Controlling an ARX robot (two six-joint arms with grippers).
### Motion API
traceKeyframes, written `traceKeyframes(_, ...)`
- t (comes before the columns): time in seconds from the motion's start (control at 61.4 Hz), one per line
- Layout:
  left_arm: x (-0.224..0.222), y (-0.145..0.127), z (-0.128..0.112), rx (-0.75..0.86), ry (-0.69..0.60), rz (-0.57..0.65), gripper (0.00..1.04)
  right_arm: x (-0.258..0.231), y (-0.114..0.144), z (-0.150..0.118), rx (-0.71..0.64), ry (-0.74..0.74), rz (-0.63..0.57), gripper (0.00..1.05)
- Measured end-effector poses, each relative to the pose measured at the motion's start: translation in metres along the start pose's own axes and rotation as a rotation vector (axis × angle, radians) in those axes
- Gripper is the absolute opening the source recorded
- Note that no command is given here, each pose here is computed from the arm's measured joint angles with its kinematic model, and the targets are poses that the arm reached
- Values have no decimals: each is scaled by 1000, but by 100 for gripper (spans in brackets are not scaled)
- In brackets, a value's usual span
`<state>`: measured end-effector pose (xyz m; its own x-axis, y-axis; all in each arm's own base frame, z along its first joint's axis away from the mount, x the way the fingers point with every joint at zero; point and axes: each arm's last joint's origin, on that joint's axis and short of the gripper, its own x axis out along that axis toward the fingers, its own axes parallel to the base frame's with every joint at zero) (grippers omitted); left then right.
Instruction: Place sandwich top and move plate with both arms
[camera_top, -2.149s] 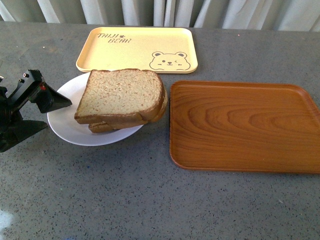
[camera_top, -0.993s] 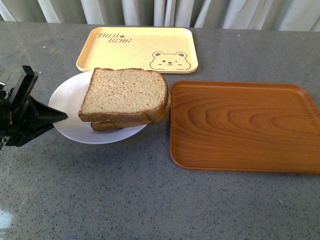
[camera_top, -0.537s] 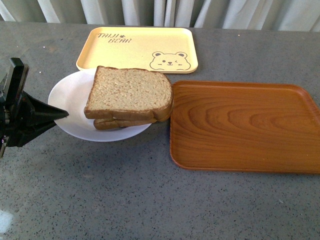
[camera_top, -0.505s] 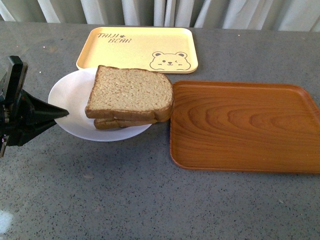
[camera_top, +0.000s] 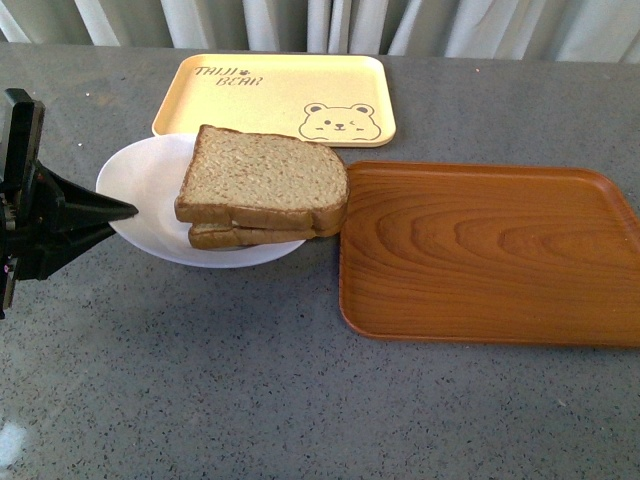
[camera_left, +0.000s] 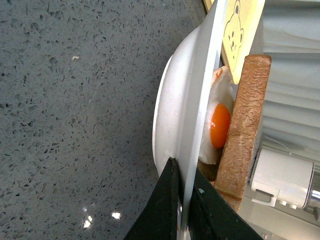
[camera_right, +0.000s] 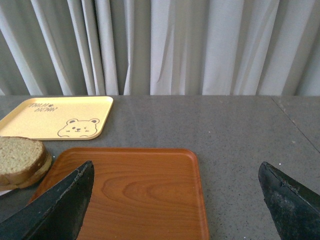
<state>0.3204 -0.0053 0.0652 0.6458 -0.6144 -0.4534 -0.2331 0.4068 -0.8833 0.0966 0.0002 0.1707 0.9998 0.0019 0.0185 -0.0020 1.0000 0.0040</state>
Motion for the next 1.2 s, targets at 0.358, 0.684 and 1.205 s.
traceKeyframes(0.358, -14, -22, -4, -20, -29, -68, 2, 0, 0, 0, 0, 0, 0, 96)
traceKeyframes(0.684, 8, -51, -5, 17, 17, -91, 2, 0, 0, 0, 0, 0, 0, 96)
traceKeyframes(1.205, 71, -79, 32, 43, 39, -92, 2, 0, 0, 0, 0, 0, 0, 96)
